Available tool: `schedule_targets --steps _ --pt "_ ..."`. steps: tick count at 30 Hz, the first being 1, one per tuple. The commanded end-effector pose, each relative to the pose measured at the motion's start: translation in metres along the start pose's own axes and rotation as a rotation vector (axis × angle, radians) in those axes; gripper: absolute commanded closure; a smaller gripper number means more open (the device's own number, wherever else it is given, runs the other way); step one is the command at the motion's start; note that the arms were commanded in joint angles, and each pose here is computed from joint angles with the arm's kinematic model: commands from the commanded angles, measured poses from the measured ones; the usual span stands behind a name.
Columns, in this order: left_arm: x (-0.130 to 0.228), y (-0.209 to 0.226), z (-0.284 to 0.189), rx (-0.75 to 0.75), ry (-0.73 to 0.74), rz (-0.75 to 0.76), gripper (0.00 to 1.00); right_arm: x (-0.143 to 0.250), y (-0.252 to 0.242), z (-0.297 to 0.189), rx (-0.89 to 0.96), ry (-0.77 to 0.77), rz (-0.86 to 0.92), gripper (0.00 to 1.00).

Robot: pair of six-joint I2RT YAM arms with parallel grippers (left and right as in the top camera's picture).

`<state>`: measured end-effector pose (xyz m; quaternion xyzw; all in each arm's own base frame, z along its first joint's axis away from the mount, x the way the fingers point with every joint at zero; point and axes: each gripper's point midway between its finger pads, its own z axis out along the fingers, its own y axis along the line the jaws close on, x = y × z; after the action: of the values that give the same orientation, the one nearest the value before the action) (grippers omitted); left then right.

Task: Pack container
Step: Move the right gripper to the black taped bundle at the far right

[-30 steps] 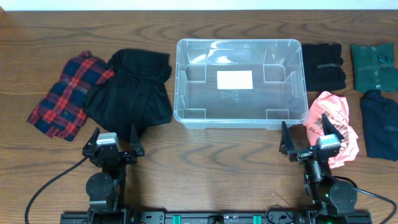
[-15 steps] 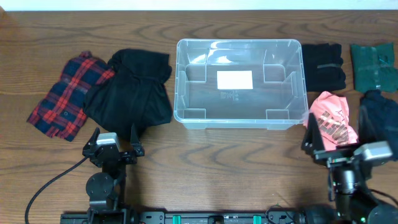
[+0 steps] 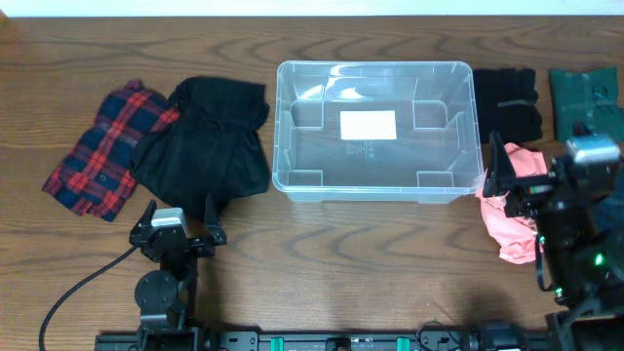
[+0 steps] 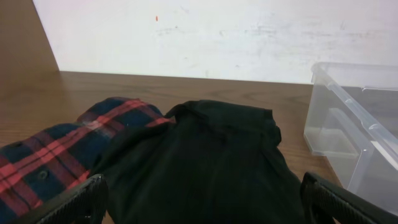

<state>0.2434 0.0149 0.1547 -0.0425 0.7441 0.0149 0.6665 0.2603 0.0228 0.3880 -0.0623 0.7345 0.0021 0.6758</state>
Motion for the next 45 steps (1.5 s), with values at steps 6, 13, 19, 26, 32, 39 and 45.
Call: schedule_targets --steps 6,13,19,26,32,39,45 --pt "0.018 0.003 0.002 -0.011 0.043 -0.002 0.02 -0.031 -0.033 -0.012 0.104 0.137 -0.092 0.01" --pt "0.018 0.003 0.002 -0.011 0.043 -0.002 0.02 -0.024 -0.043 -0.003 0.103 0.272 -0.067 0.01" --pt "0.018 0.003 0.002 -0.011 0.043 -0.002 0.02 -0.018 -0.061 0.026 0.117 0.361 -0.044 0.01" --pt "0.018 0.003 0.002 -0.011 0.043 -0.002 0.02 0.014 -0.086 0.065 0.085 0.511 -0.006 0.01" --pt "0.018 0.003 0.002 -0.012 0.043 -0.002 0.02 0.064 -0.13 0.091 0.128 0.658 0.014 0.01" --pt "0.018 0.003 0.002 -0.011 0.043 -0.002 0.02 0.125 -0.174 0.118 0.159 0.783 0.111 0.01" --pt "0.018 0.003 0.002 -0.011 0.043 -0.002 0.02 0.177 -0.187 0.146 0.14 0.87 0.15 0.01"
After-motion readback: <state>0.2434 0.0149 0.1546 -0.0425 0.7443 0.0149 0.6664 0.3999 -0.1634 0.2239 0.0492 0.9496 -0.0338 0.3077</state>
